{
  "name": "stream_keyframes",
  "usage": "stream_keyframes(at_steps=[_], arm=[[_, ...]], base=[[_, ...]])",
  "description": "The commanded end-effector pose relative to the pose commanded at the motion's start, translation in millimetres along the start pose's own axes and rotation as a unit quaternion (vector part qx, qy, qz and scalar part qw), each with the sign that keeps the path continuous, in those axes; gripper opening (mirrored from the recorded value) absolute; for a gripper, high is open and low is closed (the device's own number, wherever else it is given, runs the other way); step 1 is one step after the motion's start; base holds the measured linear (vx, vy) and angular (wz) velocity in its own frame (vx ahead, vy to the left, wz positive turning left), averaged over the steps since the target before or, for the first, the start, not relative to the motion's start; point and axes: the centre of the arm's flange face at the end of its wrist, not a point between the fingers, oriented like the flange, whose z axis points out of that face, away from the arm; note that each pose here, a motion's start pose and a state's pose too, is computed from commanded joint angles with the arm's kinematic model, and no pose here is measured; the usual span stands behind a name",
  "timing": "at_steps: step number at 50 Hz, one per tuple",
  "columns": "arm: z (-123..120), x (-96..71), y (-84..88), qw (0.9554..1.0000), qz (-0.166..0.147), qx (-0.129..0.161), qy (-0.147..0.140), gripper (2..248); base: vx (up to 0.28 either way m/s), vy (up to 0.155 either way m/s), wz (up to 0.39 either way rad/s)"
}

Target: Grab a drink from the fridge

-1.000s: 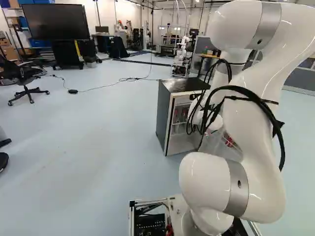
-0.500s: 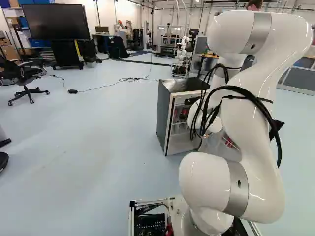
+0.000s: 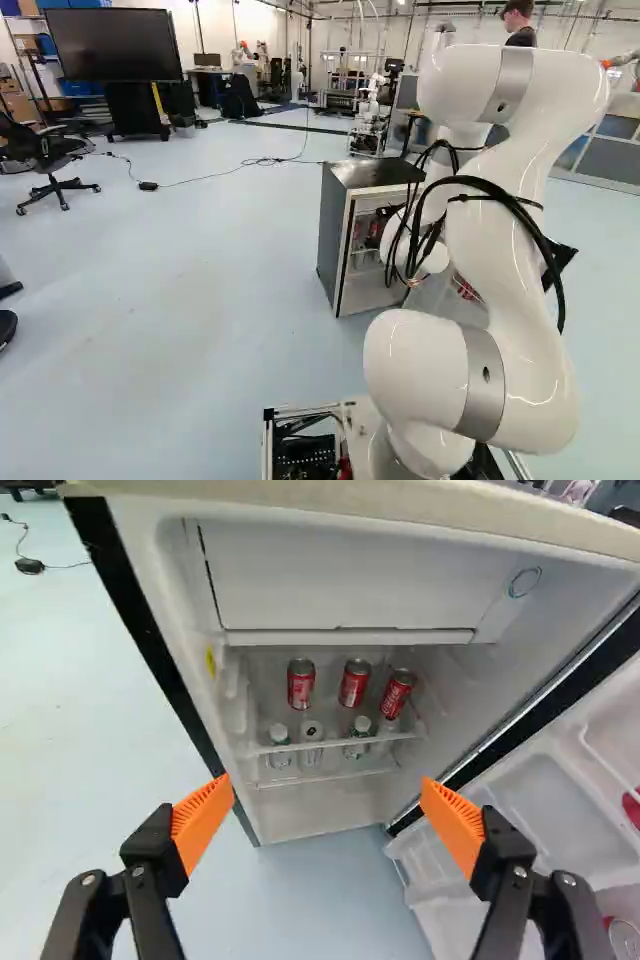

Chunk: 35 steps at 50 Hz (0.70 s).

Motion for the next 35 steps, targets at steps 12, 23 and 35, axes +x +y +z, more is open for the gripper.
stream_keyframes(at_steps=[12, 23, 35], arm=[[16.1, -9.6, 3.7, 0.9997, 0.012, -0.017, -0.009, 247], [33.1, -17.6, 4.5, 0.9994, 0.018, -0.025, -0.014, 247], [52.0, -26.4, 5.0, 0.9991, 0.023, -0.032, -0.019, 247]], base=[[0.000, 0.000, 0.000], [0.000, 0.000, 0.000], [0.000, 0.000, 0.000]])
